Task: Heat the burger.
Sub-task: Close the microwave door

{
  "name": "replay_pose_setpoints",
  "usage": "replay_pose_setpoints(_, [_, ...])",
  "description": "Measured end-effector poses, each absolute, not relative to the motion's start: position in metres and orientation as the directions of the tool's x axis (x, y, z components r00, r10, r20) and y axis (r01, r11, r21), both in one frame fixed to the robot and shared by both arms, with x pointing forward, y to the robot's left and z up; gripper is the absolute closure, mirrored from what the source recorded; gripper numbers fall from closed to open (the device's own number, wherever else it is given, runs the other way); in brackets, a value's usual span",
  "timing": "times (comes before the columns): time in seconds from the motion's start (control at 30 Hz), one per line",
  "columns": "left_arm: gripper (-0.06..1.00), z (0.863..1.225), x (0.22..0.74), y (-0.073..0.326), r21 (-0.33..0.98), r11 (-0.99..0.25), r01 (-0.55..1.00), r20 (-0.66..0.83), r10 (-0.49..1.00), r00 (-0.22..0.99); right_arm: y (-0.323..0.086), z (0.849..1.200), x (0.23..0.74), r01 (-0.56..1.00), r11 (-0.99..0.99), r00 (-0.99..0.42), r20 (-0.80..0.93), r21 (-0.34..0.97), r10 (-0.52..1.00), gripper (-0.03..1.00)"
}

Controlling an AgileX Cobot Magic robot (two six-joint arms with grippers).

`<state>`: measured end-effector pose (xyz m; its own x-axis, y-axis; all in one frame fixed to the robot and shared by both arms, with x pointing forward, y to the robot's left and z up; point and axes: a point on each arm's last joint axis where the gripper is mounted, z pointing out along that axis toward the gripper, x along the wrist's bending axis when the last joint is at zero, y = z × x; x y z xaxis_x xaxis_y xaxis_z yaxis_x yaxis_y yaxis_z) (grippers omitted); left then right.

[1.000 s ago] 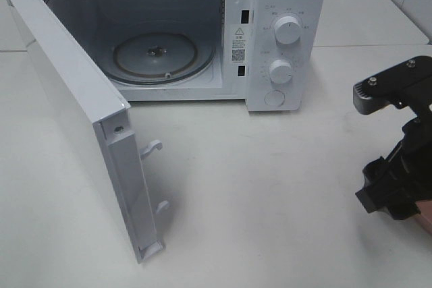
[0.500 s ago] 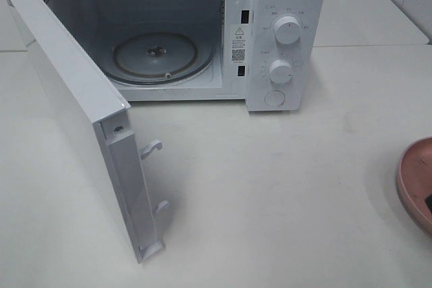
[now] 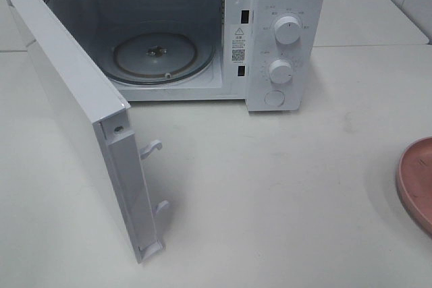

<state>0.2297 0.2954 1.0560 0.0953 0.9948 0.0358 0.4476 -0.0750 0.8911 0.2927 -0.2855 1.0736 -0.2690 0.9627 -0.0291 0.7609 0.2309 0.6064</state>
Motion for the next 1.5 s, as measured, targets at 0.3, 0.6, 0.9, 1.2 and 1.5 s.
replay_pose_setpoints(0.3, [-0.05, 1.056, 0.23, 0.295, 0.891, -0.075, 0.448, 0.036, 0.995, 0.095, -0.298, 1.056, 0.276, 0.753, 0.147, -0.157, -0.041, 0.641, 0.987, 0.2])
replay_pose_setpoints(0.6, [-0.05, 1.056, 0.23, 0.295, 0.891, -0.075, 0.448, 0.036, 0.995, 0.095, -0.304, 1.049, 0.255, 0.613, 0.081, -0.106, -0.019, 0.786, 0.994, 0.2])
replay_pose_setpoints(0.9, [-0.05, 1.056, 0.23, 0.295, 0.891, -0.075, 0.448, 0.036, 0.995, 0.095, -0.306, 1.051, 0.235, 0.49, 0.083, -0.137, -0.017, 0.868, 0.99, 0.2])
replay_pose_setpoints(1.2, [-0.05, 1.056, 0.23, 0.295, 0.891, -0.075, 0.448, 0.036, 0.995, 0.095, -0.306, 1.051, 0.232, 0.473, 0.079, -0.138, -0.015, 0.877, 0.99, 0.21])
replay_pose_setpoints(1.5, [-0.05, 1.056, 0.23, 0.295, 0.891, -0.075, 0.448, 0.036, 0.995, 0.095, -0.306, 1.051, 0.232, 0.473, 0.079, -0.138, -0.015, 0.877, 0.99, 0.21])
